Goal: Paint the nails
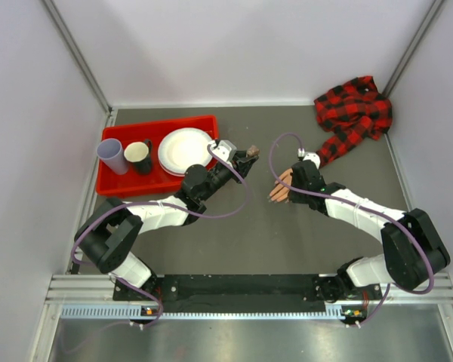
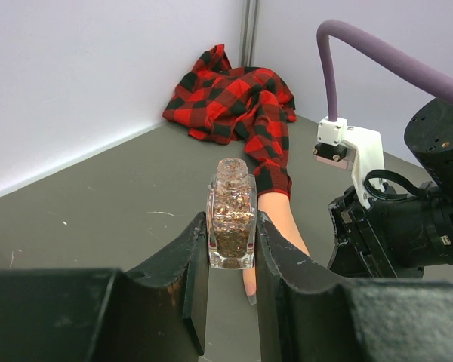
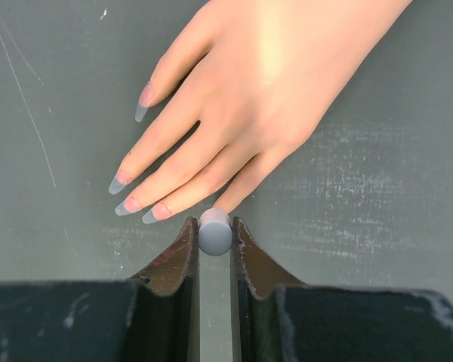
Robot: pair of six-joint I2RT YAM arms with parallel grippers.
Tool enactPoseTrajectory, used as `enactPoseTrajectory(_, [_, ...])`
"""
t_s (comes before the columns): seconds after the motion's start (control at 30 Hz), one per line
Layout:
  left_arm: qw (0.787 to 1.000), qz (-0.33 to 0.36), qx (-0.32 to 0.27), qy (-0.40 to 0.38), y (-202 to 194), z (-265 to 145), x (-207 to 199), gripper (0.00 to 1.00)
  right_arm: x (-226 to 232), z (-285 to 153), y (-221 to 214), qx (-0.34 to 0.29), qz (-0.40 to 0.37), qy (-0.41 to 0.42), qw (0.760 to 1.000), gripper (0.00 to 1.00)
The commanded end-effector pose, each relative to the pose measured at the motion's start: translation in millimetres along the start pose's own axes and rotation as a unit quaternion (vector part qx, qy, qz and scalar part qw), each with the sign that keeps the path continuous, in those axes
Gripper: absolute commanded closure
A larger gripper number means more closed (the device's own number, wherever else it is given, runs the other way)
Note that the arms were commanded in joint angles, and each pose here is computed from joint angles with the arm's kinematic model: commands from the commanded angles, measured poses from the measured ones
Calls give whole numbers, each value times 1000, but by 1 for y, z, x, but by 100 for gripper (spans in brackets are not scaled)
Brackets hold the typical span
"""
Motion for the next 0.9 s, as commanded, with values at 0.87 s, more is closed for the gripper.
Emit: enactPoseTrajectory(0.87, [999,1,-40,-13,18,4,-2,100,5,-14,18,-40,6,9,999,100])
Point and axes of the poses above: each gripper's point midway between its finger pads, its own z axis out along the fingers, its own x axis along the line the jaws close on, y = z × x, the point moved 6 cm from there along -z, back along the fingers, and after that the axes turned 4 degrees about -z, right-handed, at the moved point
